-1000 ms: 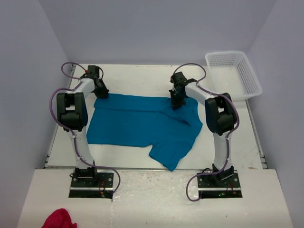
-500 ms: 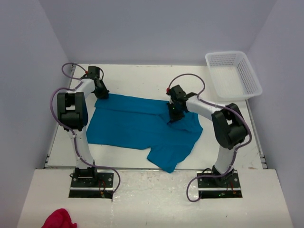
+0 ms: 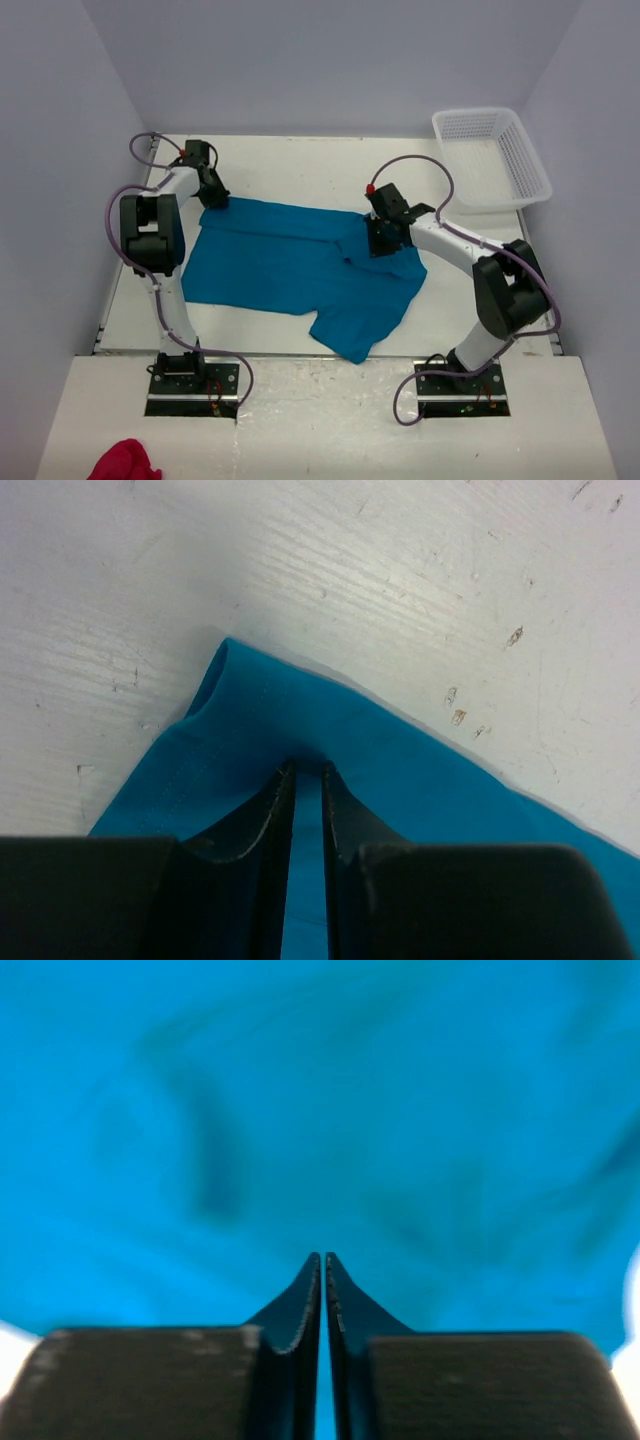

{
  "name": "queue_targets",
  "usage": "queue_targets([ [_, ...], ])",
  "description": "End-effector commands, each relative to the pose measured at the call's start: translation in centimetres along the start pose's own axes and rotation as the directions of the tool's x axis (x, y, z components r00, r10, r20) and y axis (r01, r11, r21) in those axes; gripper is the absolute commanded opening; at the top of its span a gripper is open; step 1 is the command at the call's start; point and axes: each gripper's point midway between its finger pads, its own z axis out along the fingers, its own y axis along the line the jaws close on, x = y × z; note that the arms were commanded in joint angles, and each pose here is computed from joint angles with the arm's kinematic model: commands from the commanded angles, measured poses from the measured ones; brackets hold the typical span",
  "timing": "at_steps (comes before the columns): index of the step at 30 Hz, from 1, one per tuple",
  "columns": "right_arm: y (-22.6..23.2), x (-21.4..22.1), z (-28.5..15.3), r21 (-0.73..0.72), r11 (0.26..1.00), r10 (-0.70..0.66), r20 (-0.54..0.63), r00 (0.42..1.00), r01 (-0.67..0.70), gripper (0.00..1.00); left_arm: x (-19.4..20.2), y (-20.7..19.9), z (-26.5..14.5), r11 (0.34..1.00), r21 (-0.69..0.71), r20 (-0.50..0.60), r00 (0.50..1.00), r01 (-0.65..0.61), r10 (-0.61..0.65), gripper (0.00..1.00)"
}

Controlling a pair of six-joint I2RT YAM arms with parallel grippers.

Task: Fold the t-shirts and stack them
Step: Fold the flattened tshirt in 1/3 of the way

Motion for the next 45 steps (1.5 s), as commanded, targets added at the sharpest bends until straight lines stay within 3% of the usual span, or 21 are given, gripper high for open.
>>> queue_targets([
  [1, -4.7, -3.8, 0.0, 0.166, 0.98, 0.095, 0.074, 0.993, -0.106, 0.07, -0.2, -1.1, -1.9, 0.998, 0.05, 0.025, 0.999, -0.041, 0.04, 0.17],
  [2, -5.7, -5.3, -0.3, 0.168, 0.975, 0.13, 0.097, 0.987, -0.145, 0.1, -0.2, -1.4, -2.3, 0.997, 0.055, 0.031, 0.998, -0.049, 0.047, 0.16],
  [4, -6.1, -6.1, -0.1, 0.153, 0.978, 0.134, 0.078, 0.988, -0.144, 0.0, -0.5, -2.6, -3.6, 0.993, 0.103, 0.044, 0.997, -0.062, 0.058, 0.05],
  [5, -5.9, -6.7, -0.4, 0.146, 0.979, 0.128, 0.091, 0.988, -0.141, 0.0, -0.7, -2.7, -3.8, 0.992, 0.106, 0.049, 0.997, -0.065, 0.06, 0.0],
  [10, -4.3, -7.0, 0.3, 0.058, 0.988, 0.141, 0.072, 0.987, -0.146, 0.0, 1.2, -8.9, -6.3, 0.95, 0.268, 0.044, 0.987, -0.16, 0.154, 0.0],
  [12, -4.5, -6.5, 0.7, 0.069, 0.986, 0.149, 0.059, 0.987, -0.153, 0.0, 2.9, -12.8, -7.6, 0.89, 0.405, 0.027, 0.976, -0.21, 0.218, 0.0],
  [14, -6.0, -6.4, 0.8, 0.137, 0.978, 0.152, 0.066, 0.986, -0.16, 0.0, 6.6, -18.5, -9.8, 0.758, 0.586, 0.022, 0.941, -0.285, 0.337, 0.0],
  [17, -7.7, -6.7, 0.9, 0.157, 0.966, 0.199, 0.064, 0.978, -0.207, 0.0, 11.7, -24.3, -11.4, 0.611, 0.721, 0.018, 0.892, -0.325, 0.453, 0.0],
  [20, -8.8, -7.6, 0.5, 0.135, 0.962, 0.229, 0.073, 0.971, -0.237, 0.0, 14.5, -28.0, -12.3, 0.539, 0.773, 0.028, 0.867, -0.334, 0.497, 0.0],
  [25, -10.3, -9.4, -0.5, 0.113, 0.956, 0.26, 0.101, 0.96, -0.271, 0.02, 16.9, -30.8, -9.5, 0.534, 0.798, -0.04, 0.858, -0.281, 0.512, 0.0],
  [26, -10.4, -9.7, -0.7, 0.102, 0.958, 0.26, 0.097, 0.961, -0.269, 0.22, 17.5, -30.6, -8.0, 0.553, 0.792, -0.075, 0.858, -0.259, 0.509, 0.0],
  [29, -11.6, -10.2, -0.6, 0.097, 0.951, 0.284, 0.094, 0.954, -0.293, 0.42, 18.4, -30.5, -6.0, 0.575, 0.784, -0.117, 0.854, -0.234, 0.507, 0.0],
  [37, -12.4, -13.6, 0.4, 0.005, 0.956, 0.292, 0.044, 0.955, -0.293, 0.41, 19.9, -28.6, -2.9, 0.631, 0.739, -0.168, 0.843, -0.236, 0.511, 0.0],
  [45, -13.6, -14.5, 1.8, 0.001, 0.955, 0.298, -0.004, 0.955, -0.298, 0.36, 19.4, -29.0, -3.8, 0.614, 0.75, -0.146, 0.843, -0.247, 0.518, 0.0],
])
